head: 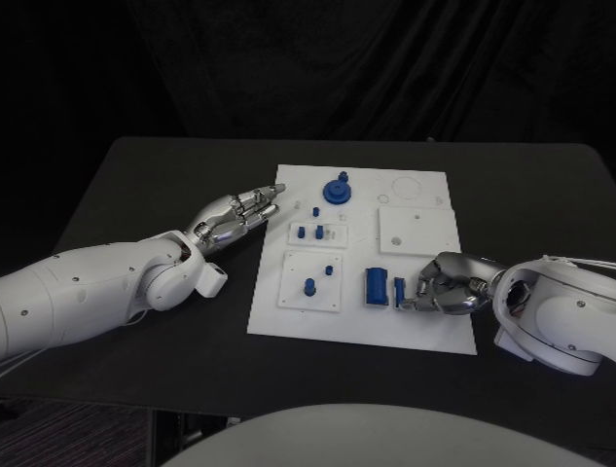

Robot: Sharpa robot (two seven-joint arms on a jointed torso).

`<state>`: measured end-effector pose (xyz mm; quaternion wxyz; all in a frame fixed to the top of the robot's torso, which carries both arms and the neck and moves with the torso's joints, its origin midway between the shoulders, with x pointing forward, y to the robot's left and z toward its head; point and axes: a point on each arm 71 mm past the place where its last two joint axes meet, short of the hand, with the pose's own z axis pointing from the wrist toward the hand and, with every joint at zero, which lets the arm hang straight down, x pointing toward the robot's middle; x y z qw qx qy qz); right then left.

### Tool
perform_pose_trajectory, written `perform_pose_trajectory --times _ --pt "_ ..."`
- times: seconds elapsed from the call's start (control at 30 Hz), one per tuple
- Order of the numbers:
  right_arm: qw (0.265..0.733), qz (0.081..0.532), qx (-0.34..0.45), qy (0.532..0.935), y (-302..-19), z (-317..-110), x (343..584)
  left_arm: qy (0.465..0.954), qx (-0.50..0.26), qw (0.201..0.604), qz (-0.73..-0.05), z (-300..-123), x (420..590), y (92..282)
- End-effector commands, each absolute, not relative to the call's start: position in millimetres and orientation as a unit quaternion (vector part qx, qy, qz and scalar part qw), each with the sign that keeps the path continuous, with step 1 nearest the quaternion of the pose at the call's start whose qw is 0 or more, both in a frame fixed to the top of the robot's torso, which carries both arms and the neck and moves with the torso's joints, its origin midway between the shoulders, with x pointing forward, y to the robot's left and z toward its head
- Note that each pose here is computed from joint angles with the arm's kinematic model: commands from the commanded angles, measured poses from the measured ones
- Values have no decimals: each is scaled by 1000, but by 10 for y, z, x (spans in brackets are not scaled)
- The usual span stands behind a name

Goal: Assemble the parts on the task board

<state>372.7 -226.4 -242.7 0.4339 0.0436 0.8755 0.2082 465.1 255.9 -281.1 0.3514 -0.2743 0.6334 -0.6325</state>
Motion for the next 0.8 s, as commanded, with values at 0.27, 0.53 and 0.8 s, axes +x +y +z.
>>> perform_pose_trajectory --times 0.27,0.53,0.8 --pt "521 300 62 797 -2321 -2219 3727 597 -259 385 -655 -2734 4614 2606" --pt "632 385 131 660 -2567 -1845 3865 576 -253 420 -654 -2657 4530 2633" --pt "678 429 176 571 -2748 -1675 4034 569 -253 437 -649 -2537 4459 2639"
